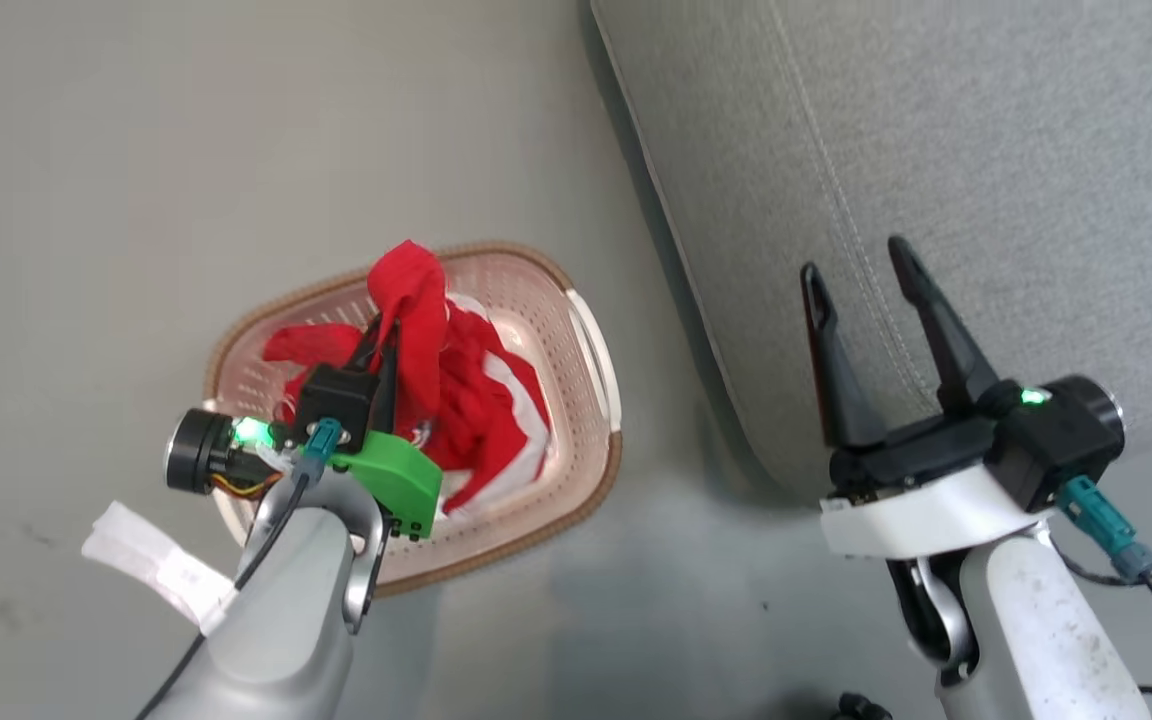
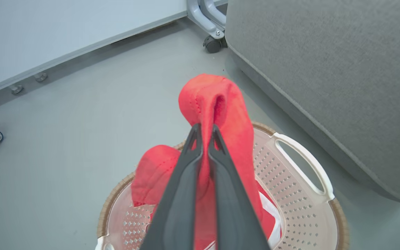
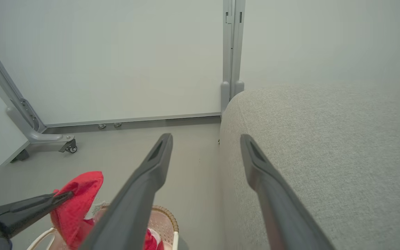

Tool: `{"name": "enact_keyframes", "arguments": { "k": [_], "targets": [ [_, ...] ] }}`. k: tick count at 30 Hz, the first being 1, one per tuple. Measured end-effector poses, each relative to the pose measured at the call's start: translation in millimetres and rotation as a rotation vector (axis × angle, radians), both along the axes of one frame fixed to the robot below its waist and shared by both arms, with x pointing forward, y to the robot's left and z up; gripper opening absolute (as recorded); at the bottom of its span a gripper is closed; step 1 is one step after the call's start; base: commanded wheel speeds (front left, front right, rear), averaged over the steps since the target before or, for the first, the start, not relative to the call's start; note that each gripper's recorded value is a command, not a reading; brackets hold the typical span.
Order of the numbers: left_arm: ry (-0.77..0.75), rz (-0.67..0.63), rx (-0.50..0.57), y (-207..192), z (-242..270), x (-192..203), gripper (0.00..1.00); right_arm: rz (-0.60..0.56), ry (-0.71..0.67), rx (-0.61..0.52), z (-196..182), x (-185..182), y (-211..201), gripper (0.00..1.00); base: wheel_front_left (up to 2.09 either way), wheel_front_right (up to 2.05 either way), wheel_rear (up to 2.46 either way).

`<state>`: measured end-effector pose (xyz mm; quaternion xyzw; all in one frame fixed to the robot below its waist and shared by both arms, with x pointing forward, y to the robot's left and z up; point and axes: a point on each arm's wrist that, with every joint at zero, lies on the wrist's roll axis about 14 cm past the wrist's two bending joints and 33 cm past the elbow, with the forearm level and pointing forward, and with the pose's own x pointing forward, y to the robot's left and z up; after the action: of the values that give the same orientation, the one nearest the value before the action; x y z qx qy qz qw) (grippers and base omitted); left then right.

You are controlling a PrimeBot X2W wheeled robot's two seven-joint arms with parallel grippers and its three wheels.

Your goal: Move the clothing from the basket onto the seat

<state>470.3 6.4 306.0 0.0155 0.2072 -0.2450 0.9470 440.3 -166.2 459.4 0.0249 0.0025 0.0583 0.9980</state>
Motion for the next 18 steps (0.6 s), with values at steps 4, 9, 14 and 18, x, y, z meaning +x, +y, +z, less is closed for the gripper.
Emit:
{"name": "enact_keyframes", "arguments": {
  "k": [4, 9, 14, 18],
  "targets": [
    [-0.107, 0.050, -0.043, 8.1, 48.9, 1.6, 0.00, 0.021, 0.012, 0.015, 4.1, -19.7, 8.5, 1.00, 0.00, 0.00, 0.00],
    [-0.265, 0.096, -0.089, 18.9, 114.3, 3.0, 0.00, 0.071, 0.003, 0.026, 14.2, -40.4, 23.8, 1.00, 0.00, 0.00, 0.00],
    [-0.432, 0.098, -0.136, 17.3, 180.4, 0.2, 0.00, 0.110, -0.017, 0.047, 25.3, -58.3, 37.4, 1.00, 0.00, 0.00, 0.00],
    [-0.546, 0.076, -0.178, 9.4, 226.9, -7.2, 0.00, 0.137, -0.031, 0.056, 32.0, -70.3, 45.3, 1.00, 0.00, 0.00, 0.00]
  ]
}}
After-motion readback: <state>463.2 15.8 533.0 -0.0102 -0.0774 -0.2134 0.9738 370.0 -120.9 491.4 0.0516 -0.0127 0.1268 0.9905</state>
